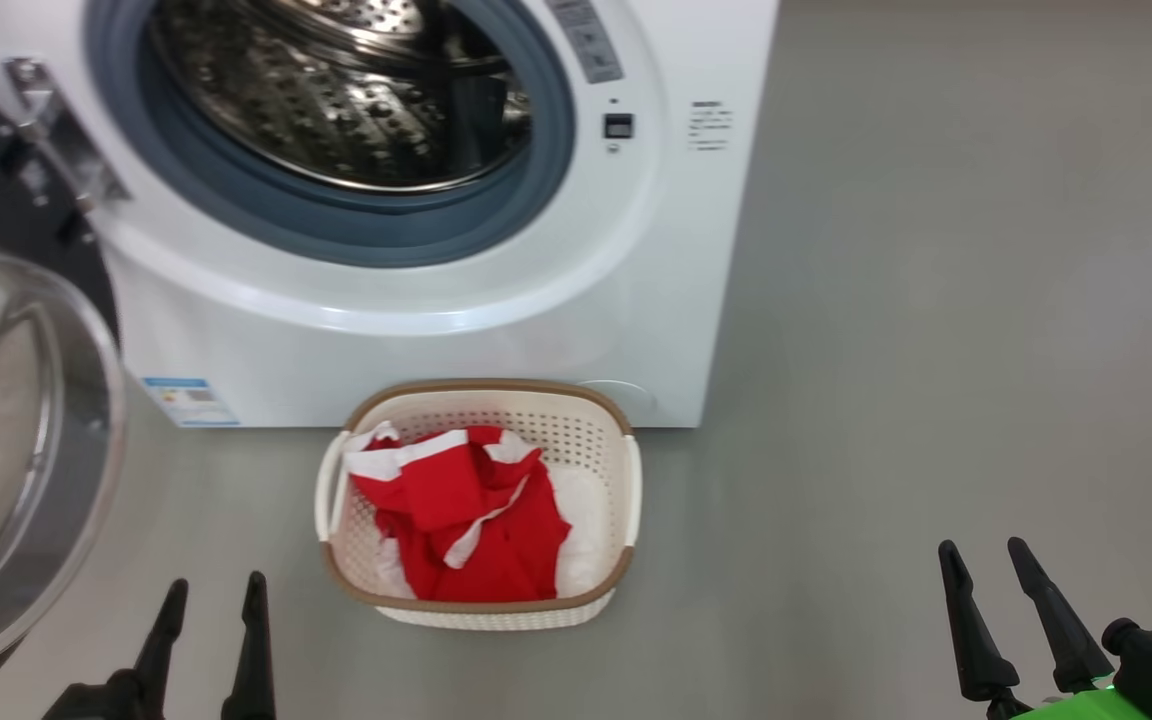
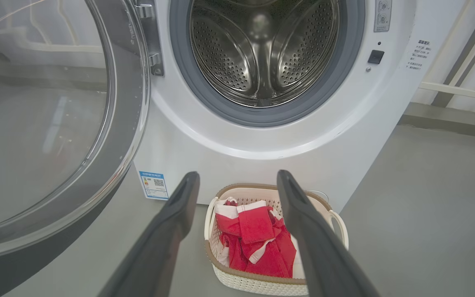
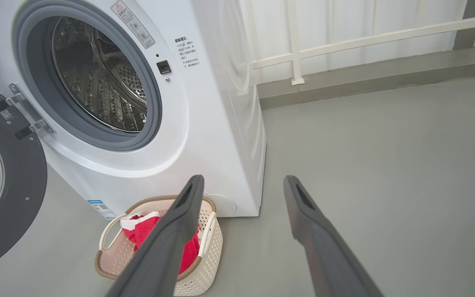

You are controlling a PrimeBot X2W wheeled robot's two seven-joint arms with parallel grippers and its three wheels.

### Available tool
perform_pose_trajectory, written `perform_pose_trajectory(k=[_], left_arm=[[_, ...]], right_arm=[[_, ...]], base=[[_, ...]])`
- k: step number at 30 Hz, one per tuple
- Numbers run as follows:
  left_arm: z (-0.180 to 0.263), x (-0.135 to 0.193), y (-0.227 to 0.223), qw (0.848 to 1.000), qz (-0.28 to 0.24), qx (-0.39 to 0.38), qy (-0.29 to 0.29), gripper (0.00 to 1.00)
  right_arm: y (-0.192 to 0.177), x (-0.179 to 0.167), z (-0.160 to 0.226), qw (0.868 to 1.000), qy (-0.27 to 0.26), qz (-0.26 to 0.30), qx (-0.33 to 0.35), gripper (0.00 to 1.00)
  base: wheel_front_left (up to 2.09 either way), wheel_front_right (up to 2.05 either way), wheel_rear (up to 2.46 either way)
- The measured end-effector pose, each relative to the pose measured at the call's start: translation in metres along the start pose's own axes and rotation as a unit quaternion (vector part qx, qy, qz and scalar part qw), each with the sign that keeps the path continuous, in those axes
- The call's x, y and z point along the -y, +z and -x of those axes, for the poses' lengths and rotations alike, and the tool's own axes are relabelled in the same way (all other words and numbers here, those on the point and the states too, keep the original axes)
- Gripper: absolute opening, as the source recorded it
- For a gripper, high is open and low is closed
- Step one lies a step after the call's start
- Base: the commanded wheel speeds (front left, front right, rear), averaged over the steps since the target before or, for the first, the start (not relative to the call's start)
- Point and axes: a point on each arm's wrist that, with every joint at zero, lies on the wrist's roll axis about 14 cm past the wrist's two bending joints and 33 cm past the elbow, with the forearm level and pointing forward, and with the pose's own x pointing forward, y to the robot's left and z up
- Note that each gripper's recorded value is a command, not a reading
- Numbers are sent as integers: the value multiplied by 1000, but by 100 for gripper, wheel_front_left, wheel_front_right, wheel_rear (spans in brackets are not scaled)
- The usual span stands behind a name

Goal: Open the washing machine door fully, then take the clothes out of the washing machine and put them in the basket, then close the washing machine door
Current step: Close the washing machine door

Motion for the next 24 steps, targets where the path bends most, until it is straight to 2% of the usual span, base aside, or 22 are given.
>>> perform_pose_trajectory(k=[14, 24], left_arm=[[58, -57, -2, 993, 32, 5, 115, 100], [119, -105, 2, 973, 47, 26, 225, 100]], right_arm=[[-22, -75, -30, 990, 132, 20, -41, 100], [-47, -149, -36, 965, 247, 33, -80, 100]], base=[[0, 0, 0], [0, 0, 0]])
